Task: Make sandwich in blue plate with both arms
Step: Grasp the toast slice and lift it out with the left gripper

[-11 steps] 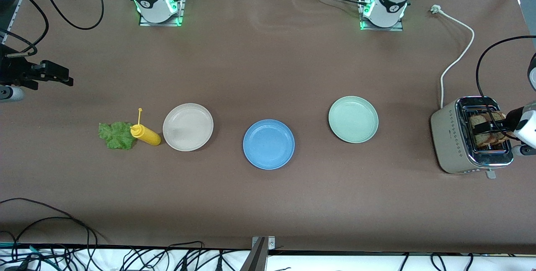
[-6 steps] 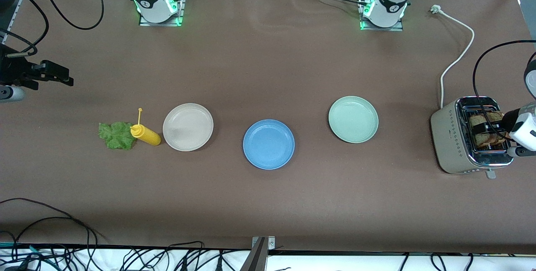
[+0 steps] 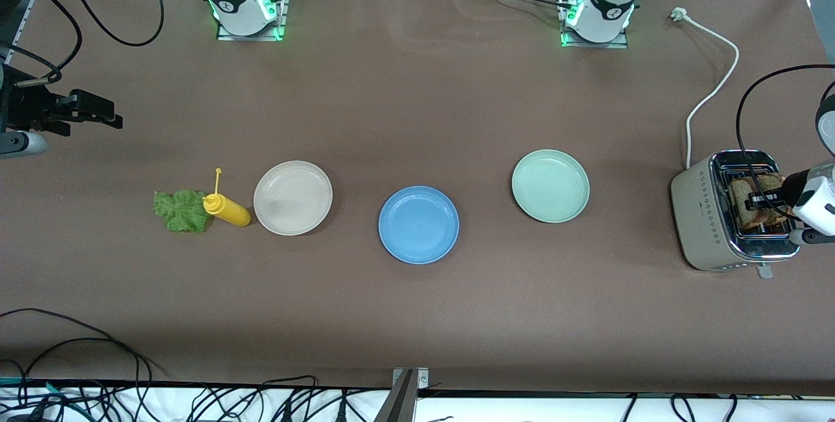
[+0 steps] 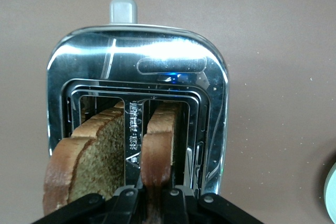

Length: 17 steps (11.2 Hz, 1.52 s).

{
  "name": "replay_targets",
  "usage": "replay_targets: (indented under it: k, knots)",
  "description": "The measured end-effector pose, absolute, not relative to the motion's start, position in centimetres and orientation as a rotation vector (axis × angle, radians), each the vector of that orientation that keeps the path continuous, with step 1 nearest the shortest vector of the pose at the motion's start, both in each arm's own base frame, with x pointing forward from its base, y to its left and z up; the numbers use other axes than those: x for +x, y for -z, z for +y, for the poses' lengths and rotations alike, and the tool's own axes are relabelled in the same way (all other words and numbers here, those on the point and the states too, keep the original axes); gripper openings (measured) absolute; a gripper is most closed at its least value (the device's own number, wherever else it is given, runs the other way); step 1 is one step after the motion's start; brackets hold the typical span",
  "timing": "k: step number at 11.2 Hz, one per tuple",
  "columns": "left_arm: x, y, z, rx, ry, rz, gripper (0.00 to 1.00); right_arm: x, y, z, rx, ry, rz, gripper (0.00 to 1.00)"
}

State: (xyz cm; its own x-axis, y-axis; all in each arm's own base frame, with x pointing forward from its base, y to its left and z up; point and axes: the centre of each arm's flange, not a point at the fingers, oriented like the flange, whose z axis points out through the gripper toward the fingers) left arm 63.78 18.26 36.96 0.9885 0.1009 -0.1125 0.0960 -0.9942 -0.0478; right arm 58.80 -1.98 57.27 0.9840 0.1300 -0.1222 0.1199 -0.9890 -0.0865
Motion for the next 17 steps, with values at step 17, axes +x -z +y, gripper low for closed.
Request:
replay_targets:
  k: [17]
  knots:
    - [63.2, -54.5, 11.5, -3.121, 0.1, 0.04, 0.1, 59.5, -57.7, -1.9, -3.086, -0.122, -0.223, 1.0]
